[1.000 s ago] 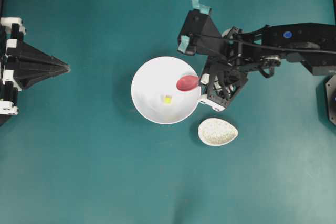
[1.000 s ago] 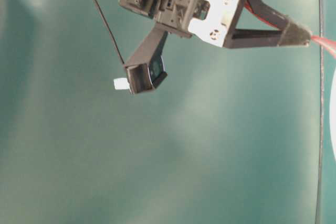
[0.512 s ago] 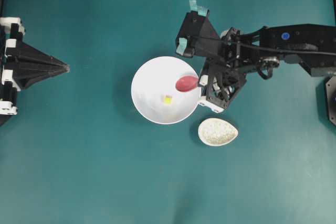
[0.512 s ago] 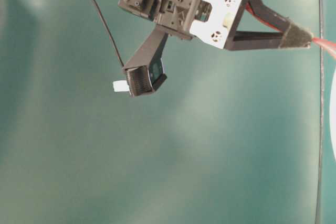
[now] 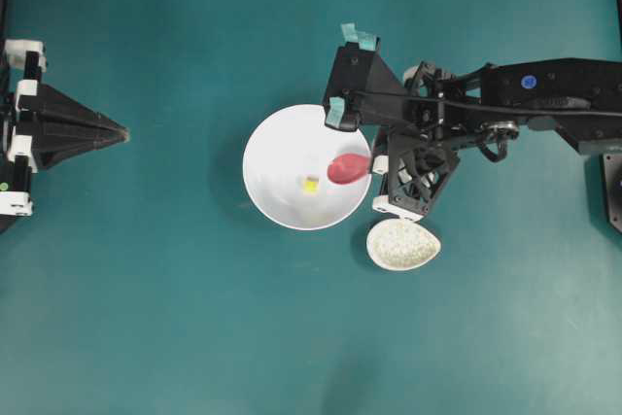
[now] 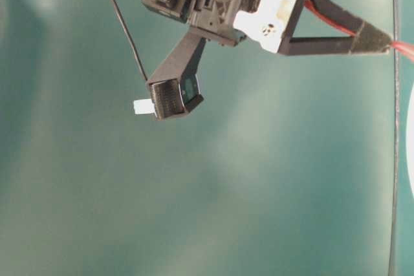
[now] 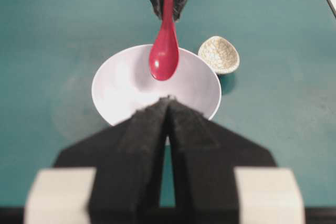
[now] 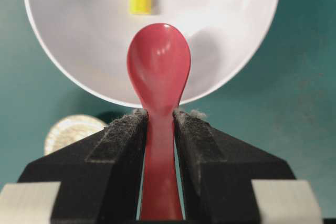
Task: Scoop the yellow hexagonal prism block from the bowl with a spoon using the right arm.
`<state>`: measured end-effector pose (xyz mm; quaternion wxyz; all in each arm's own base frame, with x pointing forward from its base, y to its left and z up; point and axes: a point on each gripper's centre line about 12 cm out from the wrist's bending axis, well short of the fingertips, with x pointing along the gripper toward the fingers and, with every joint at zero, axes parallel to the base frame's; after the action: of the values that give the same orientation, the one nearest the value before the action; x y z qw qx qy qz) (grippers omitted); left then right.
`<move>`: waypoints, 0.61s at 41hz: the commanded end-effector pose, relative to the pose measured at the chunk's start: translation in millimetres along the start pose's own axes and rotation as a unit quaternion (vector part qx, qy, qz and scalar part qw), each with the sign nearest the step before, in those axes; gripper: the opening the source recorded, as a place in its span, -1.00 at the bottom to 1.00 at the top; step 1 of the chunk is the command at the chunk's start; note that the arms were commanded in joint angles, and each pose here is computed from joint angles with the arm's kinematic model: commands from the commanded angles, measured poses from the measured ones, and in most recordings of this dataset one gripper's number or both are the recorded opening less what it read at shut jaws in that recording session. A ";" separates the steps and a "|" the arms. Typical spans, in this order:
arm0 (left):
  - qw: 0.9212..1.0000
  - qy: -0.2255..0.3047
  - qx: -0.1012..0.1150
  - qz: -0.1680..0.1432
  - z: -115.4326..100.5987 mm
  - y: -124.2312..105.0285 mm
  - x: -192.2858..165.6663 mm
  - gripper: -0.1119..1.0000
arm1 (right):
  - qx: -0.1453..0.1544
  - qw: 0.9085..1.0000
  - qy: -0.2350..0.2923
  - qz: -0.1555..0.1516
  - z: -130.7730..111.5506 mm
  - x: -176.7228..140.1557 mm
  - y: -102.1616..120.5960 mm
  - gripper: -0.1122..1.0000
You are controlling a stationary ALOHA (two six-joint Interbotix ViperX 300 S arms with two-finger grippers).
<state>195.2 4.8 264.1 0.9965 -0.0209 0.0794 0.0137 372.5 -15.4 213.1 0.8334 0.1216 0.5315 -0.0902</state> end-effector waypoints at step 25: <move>1.000 -0.026 0.001 0.000 16.8 -0.4 -3.1 -0.81 | -0.088 0.996 0.019 -0.012 25.3 6.2 10.4 -0.35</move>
<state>192.5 4.7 269.5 0.9974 -0.0207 0.0672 0.0134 396.4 -14.0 207.2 0.8240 0.0457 0.5623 -0.0531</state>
